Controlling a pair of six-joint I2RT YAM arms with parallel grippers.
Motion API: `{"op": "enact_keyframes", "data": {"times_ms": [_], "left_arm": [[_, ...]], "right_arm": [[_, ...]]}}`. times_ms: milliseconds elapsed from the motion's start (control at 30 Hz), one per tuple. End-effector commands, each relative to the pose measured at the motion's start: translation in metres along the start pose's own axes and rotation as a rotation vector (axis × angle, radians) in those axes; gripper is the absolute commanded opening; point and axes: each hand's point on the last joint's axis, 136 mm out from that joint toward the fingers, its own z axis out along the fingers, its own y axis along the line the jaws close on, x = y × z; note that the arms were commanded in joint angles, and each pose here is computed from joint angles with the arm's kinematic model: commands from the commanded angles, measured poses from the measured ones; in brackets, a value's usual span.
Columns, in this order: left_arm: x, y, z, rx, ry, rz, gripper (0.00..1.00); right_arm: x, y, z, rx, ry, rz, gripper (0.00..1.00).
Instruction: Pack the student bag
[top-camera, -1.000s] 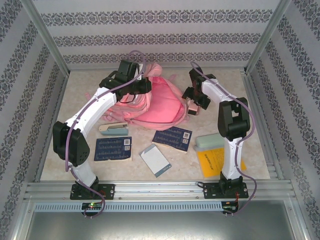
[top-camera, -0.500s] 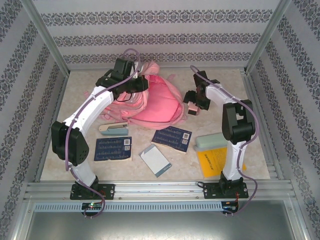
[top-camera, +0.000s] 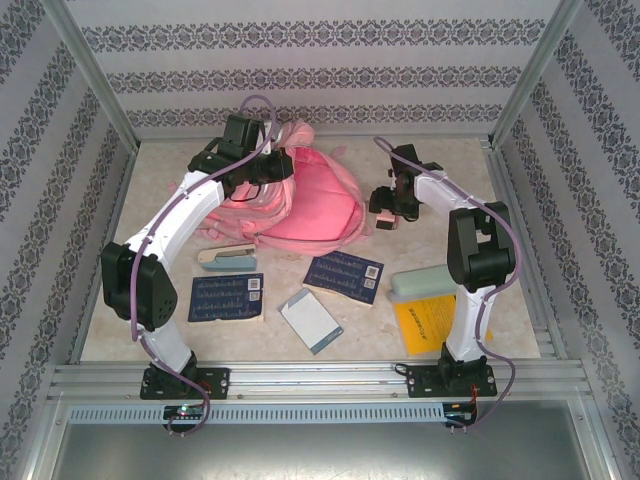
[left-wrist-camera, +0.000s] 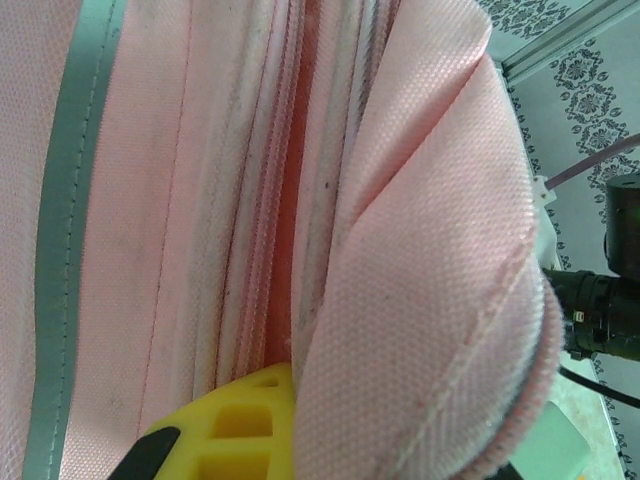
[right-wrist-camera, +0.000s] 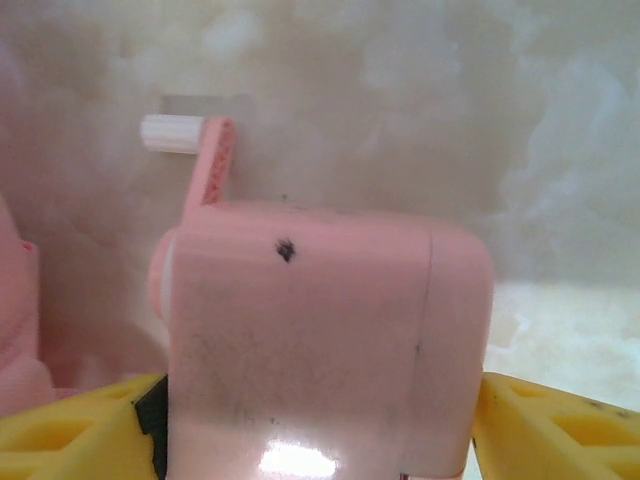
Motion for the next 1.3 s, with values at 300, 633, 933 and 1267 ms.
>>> {"op": "enact_keyframes", "data": {"times_ms": [300, 633, 933, 1267], "left_arm": [[-0.033, -0.031, -0.020, 0.134, -0.090, 0.028, 0.00], [-0.050, -0.076, -0.047, 0.224, -0.064, 0.165, 0.00], [-0.052, -0.099, -0.062, 0.313, -0.065, 0.267, 0.00], [-0.057, -0.117, -0.062, 0.411, -0.067, 0.248, 0.00]], "right_arm": [[-0.003, -0.024, -0.025, 0.043, -0.084, 0.090, 0.46], [-0.027, 0.013, -0.126, -0.197, -0.362, 0.175, 0.40], [-0.019, 0.104, -0.152, -0.483, -0.382, 0.150, 0.40], [-0.030, 0.188, -0.121, -0.650, -0.280, 0.332, 0.45]]}}
